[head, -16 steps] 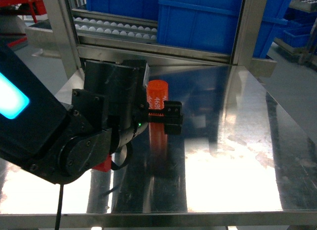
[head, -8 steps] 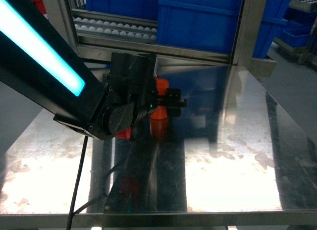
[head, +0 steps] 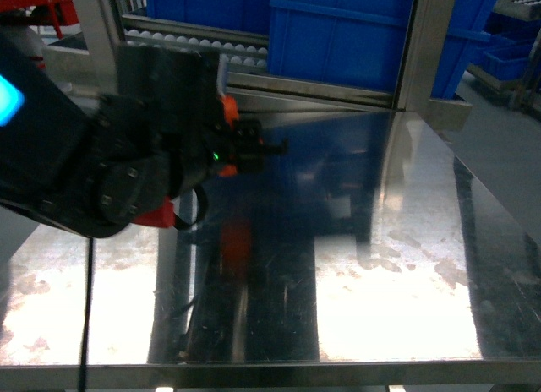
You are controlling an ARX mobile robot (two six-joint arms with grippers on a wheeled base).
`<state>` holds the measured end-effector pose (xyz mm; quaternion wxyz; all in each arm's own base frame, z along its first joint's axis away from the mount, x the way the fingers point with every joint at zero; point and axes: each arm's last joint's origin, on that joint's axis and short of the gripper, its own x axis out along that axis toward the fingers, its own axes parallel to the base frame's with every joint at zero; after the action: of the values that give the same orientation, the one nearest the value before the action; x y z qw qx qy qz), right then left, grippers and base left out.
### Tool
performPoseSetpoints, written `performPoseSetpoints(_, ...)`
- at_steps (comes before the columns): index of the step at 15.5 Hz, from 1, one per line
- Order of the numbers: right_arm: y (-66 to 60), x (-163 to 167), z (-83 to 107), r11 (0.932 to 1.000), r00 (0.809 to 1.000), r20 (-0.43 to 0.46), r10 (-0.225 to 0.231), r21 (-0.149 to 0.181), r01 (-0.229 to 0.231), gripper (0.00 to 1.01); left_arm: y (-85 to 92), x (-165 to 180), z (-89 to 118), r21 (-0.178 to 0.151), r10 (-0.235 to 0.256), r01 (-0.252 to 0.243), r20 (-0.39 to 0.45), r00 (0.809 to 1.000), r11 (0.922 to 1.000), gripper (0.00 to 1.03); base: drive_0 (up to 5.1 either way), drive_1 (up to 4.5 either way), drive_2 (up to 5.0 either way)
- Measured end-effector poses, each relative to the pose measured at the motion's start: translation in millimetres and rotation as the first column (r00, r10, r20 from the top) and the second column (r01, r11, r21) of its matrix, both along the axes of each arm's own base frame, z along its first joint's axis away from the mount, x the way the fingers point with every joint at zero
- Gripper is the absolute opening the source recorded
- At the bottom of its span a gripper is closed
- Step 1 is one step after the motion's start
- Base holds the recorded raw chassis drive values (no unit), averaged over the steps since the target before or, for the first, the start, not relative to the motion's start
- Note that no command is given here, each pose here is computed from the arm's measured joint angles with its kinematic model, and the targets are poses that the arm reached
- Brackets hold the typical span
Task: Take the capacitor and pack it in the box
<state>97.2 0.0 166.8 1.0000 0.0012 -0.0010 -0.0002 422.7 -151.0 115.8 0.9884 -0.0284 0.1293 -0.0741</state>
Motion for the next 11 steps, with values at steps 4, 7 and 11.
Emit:
performPoseSetpoints(4, 0.0, 0.0, 0.0, 1.0, 1.0, 0.0, 0.0, 0.0, 0.0, 0.98, 44.4, -66.9, 66.9, -0.045, 0.114, -0.107, 0.206, 0.972, 0.9933, 0.43, 0.0, 0.0, 0.0)
performPoseSetpoints(7, 0.0, 0.0, 0.0, 1.0, 1.0, 0.0, 0.0, 0.0, 0.0, 0.98, 79.7, -143.1, 70.4, 0.038, 0.158, -0.169, 0.21, 0.965, 0.9848, 0.43, 0.0, 0.0, 0.0)
performPoseSetpoints(11, 0.0, 0.0, 0.0, 1.0, 1.0, 0.0, 0.0, 0.0, 0.0, 0.98, 111.6, -233.0, 85.7, 0.033, 0.133, -0.144, 0.232, 0.964, 0.989, 0.43, 0.0, 0.0, 0.0)
